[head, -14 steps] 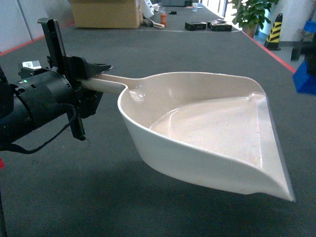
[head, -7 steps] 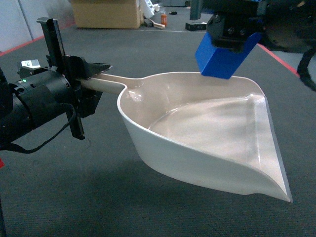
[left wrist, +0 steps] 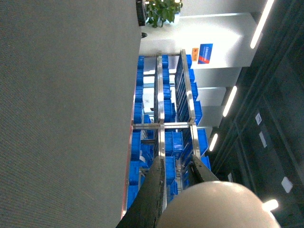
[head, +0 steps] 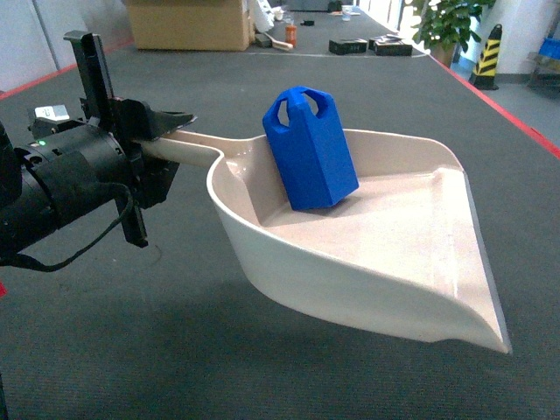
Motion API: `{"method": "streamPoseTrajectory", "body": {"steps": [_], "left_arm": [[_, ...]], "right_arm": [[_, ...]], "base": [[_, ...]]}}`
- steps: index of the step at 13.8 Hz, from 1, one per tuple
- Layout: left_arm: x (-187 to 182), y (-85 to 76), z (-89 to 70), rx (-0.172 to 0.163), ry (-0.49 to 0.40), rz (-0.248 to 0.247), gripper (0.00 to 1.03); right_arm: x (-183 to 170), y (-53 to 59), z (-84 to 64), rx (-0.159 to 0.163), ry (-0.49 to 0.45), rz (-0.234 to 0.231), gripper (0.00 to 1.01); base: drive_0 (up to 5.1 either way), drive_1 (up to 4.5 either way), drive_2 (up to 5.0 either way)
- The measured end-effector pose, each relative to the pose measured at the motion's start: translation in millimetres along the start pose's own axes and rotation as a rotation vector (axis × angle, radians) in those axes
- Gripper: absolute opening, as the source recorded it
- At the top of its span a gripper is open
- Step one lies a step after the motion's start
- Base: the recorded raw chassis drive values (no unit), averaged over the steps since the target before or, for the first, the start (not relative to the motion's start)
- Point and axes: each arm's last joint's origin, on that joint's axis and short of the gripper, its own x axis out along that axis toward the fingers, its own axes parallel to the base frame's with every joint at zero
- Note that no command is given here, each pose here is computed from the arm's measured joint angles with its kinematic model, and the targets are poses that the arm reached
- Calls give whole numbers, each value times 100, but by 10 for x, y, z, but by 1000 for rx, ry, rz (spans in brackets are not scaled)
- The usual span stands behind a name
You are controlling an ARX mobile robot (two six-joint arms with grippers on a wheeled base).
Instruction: Place part in tray to right shelf
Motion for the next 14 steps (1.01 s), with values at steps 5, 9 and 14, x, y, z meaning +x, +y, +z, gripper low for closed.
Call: {"method": "streamPoseTrajectory", "body": {"steps": [5, 9, 14], "left_arm": [[3, 0, -13, 0, 7, 0, 13], [2, 0, -9, 0, 7, 0, 13], [0, 0, -2, 0, 3, 0, 13]], "right_arm": [[-1035, -623, -269, -275, -100, -170, 63], [-1325, -889, -546, -317, -104, -194, 2], [-1498, -914, -744, -318, -102, -186, 2]], "base": [[0, 0, 0], [0, 0, 0], [0, 0, 0]]}}
